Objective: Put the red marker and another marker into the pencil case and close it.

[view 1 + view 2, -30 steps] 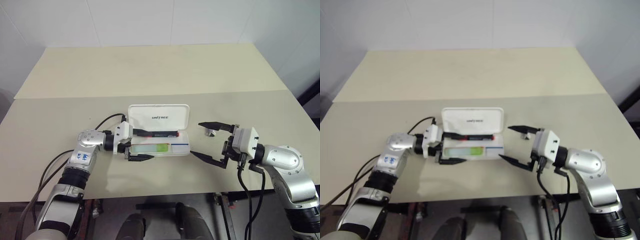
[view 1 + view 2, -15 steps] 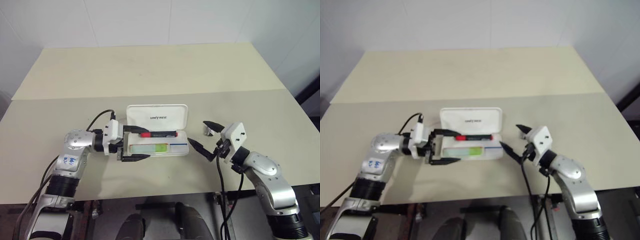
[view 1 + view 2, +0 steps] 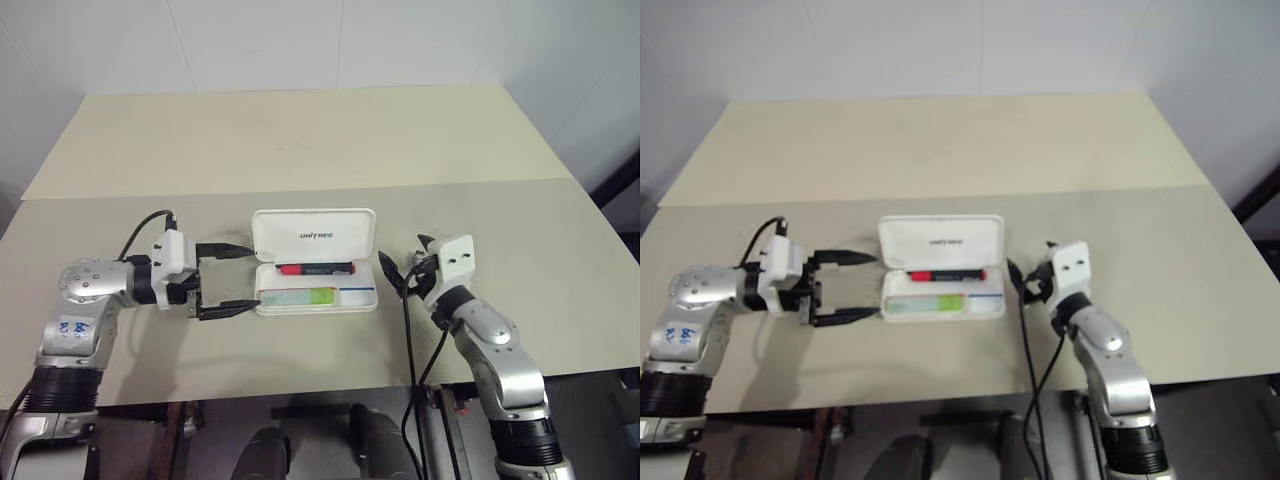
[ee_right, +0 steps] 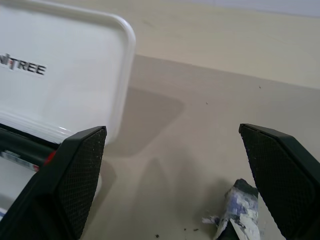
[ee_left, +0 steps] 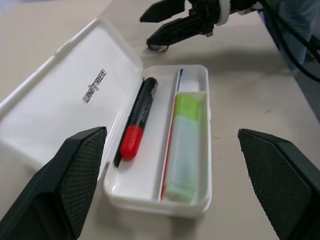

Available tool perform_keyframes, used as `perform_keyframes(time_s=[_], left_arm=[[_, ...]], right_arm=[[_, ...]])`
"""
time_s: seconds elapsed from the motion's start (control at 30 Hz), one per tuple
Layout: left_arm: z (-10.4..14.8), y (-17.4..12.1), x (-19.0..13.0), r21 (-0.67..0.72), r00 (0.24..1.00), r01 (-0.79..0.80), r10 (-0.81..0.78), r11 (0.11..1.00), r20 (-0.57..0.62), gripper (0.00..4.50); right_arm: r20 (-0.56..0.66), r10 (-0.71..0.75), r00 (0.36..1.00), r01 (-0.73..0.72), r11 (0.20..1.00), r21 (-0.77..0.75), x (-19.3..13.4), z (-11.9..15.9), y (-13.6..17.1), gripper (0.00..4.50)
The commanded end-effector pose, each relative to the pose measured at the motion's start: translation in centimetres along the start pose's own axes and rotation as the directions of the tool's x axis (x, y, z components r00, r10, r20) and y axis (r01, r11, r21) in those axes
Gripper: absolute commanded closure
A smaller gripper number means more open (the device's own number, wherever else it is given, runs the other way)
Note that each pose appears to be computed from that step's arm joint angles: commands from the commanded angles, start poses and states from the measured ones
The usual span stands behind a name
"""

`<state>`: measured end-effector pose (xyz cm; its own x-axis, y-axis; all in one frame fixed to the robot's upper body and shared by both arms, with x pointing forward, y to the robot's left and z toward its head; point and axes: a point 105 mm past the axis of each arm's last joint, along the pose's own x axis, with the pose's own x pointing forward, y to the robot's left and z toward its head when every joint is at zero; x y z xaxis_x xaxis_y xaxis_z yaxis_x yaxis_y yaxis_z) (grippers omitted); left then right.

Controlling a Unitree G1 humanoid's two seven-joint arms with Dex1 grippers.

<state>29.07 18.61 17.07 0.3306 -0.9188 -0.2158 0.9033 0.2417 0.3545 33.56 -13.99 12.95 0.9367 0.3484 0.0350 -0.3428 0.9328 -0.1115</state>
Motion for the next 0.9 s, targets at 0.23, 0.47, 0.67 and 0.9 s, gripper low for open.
perform_keyframes(time_s=[0.23, 0.47, 0.67, 0.9], left_arm=[[0.4, 0.2, -2.8, 0.006, 0.999, -0.004, 0.004, 1.000, -0.033, 0.02], [0.5, 0.1, -2.3, 0.008, 1.000, 0.002, -0.002, 1.000, -0.018, 0.00], [0.7, 0.1, -1.9, 0.012, 1.000, 0.005, -0.005, 1.000, -0.006, 0.00], [0.9, 0.2, -1.6, 0.018, 1.000, 0.005, -0.005, 1.000, 0.001, 0.00]], right_arm=[[-0.070, -0.152, 0.986, 0.154, 0.988, 0.021, 0.0, -1.3, -2.0, 0.00], [-0.129, -0.155, 0.979, 0.162, 0.986, 0.044, -0.4, -2.4, -1.9, 0.19], [-0.129, -0.141, 0.982, 0.149, 0.988, 0.048, -0.1, -2.3, -1.5, 2.10], [-0.125, -0.134, 0.983, 0.139, 0.990, 0.027, 0.1, -2.0, -1.6, 4.14]])
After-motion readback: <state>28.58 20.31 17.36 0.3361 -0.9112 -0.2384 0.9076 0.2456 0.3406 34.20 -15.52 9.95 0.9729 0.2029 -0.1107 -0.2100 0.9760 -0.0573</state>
